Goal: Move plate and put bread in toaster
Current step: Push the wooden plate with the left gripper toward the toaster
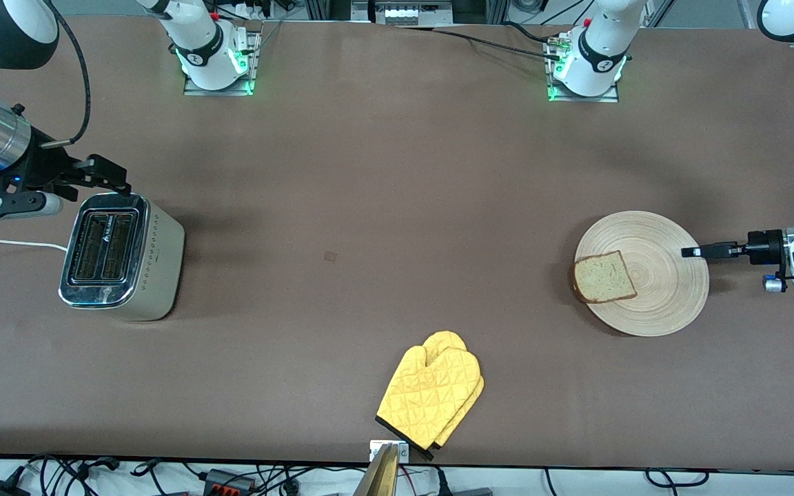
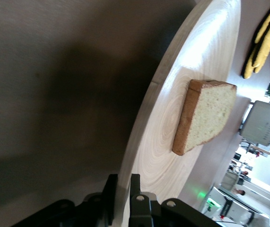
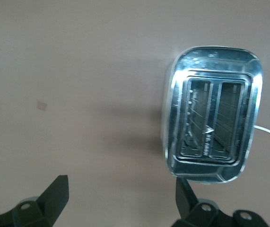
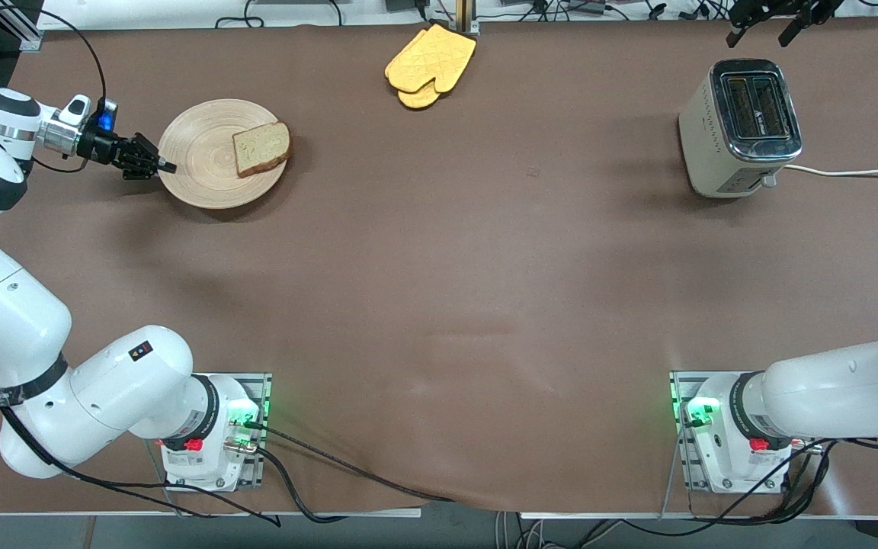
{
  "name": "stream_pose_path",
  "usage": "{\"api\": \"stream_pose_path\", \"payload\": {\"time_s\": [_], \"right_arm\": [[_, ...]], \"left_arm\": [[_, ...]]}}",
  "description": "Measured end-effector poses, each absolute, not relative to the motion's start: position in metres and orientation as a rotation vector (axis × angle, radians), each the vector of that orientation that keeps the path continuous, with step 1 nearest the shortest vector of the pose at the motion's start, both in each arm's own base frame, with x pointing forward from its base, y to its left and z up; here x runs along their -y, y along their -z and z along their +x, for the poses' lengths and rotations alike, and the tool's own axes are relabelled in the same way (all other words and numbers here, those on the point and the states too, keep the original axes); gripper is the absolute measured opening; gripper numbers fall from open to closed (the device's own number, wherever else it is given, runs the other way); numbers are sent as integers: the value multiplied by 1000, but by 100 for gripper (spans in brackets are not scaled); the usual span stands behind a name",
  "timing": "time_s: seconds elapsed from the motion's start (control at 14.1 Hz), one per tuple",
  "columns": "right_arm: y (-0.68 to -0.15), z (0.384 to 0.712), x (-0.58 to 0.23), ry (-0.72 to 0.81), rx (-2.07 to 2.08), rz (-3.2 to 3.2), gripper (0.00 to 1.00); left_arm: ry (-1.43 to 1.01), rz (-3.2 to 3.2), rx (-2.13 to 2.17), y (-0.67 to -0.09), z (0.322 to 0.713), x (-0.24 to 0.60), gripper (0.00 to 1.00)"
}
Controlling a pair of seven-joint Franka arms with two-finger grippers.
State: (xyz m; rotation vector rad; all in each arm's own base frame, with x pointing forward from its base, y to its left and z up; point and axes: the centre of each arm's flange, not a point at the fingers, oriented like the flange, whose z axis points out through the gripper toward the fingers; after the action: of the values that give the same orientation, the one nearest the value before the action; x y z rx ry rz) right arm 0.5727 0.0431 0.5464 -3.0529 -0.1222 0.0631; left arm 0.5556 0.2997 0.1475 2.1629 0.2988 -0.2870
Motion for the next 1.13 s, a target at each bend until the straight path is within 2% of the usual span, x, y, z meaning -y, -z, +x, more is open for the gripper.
{"api": "stream_pose_path", "payload": {"time_s": [0.21,0.64,1.13], "right_arm": [[-549,573,-62,-43,161,-3041,100],[-539,577,-60,-67,119,-3043,100],[-538,579,-63,-59,87,-2982,100]], "left_arm": [[299,2123,-268,-154,558,-291,9],[257,2032,-80,-170,587,-232,9],[216,1952,74,-206,642,-103,9]]}}
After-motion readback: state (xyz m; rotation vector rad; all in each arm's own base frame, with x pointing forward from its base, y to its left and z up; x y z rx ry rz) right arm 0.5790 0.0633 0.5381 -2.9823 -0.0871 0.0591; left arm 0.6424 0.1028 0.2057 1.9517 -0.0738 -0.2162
